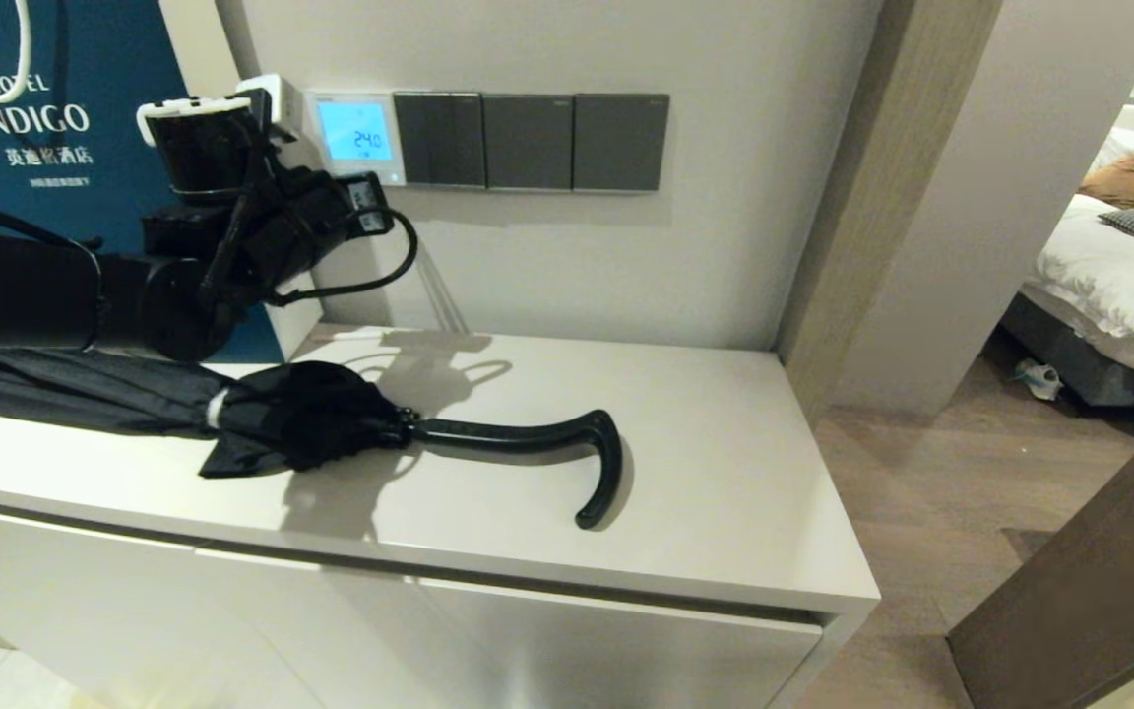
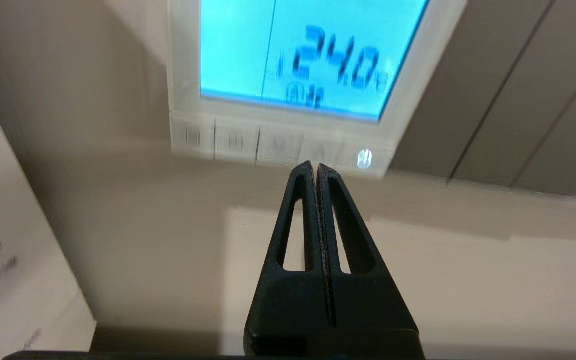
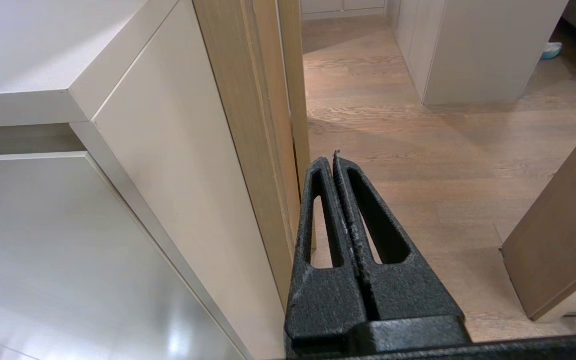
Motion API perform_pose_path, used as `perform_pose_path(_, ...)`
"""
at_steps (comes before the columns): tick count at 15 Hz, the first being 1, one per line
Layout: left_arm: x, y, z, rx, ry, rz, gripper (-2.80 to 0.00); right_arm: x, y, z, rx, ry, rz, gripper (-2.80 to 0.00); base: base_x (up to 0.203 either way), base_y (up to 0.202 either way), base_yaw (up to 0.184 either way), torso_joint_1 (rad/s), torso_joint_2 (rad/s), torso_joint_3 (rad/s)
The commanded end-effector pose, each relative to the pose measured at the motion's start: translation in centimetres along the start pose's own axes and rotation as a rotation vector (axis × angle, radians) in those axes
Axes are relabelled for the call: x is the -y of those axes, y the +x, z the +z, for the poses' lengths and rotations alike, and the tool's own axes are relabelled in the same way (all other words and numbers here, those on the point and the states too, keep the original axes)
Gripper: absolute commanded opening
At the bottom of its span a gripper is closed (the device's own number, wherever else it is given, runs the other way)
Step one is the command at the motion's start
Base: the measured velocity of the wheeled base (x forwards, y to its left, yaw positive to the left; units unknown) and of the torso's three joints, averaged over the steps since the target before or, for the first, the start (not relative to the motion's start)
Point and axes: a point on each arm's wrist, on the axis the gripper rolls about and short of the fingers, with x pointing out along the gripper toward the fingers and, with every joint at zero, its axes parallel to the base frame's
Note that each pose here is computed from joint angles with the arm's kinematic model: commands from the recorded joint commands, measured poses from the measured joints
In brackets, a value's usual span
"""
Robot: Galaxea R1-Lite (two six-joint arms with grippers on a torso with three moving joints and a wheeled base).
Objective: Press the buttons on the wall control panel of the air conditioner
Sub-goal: Press the temperature increase button
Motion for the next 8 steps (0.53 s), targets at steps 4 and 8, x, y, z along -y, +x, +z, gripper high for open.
perform_pose_path(4,-0.02,1.1,-0.55,-0.007,-0.002,0.001,-2.8,0.0,0.02,-0.04,-0.003,0.0,0.0,-2.8,0.0,0.0,0.0,0.0,0.0,0.0)
perform_pose_path(8,-0.14,1.07,-0.46,-0.005,-0.002,0.004,-2.8,0.0,0.02,-0.04,-0.003,0.0,0.0,-2.8,0.0,0.0,0.0,0.0,0.0,0.0)
